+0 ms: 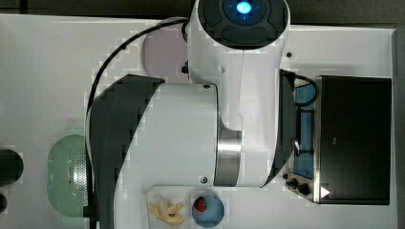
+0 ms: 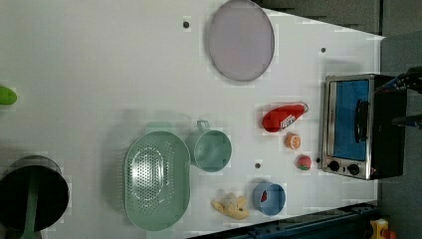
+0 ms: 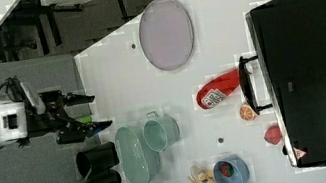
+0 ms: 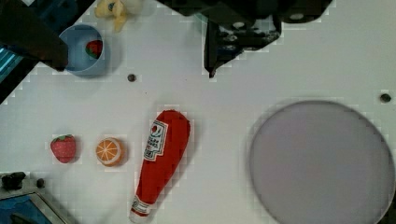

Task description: Pick Ketchup from oven and place it on table.

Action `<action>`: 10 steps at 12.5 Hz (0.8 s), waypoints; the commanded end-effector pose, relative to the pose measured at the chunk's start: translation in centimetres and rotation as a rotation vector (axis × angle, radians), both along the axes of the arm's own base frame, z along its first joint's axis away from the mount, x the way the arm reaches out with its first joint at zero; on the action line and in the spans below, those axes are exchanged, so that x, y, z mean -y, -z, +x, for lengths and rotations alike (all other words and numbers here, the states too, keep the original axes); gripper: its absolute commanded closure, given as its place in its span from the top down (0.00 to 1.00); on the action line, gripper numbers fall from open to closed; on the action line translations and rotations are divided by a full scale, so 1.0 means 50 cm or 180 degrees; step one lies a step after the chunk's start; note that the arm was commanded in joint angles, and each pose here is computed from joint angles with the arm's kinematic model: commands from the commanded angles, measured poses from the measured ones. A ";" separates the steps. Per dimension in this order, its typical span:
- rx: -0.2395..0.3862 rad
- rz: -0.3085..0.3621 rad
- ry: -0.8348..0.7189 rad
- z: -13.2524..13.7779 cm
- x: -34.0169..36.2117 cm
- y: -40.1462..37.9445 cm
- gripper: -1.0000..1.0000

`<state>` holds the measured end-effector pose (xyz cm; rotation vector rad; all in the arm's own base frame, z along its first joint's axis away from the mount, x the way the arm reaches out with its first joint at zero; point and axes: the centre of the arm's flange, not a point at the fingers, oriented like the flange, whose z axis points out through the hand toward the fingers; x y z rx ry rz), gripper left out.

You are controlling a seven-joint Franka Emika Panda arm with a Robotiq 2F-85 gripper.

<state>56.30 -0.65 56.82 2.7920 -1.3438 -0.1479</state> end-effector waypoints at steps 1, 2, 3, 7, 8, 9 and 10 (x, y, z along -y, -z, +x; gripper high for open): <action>0.0146 -0.0008 0.0130 -0.003 0.016 -0.037 1.00; 0.0134 -0.0008 0.0129 -0.003 0.016 -0.034 1.00; 0.0128 -0.0008 0.0130 -0.003 0.016 -0.032 1.00; 0.0121 -0.0009 0.0130 -0.003 0.016 -0.030 1.00; 0.0120 -0.0009 0.0130 -0.003 0.016 -0.030 1.00; 0.0120 -0.0009 0.0130 -0.004 0.016 -0.030 1.00; 0.0120 -0.0009 0.0130 -0.004 0.016 -0.030 1.00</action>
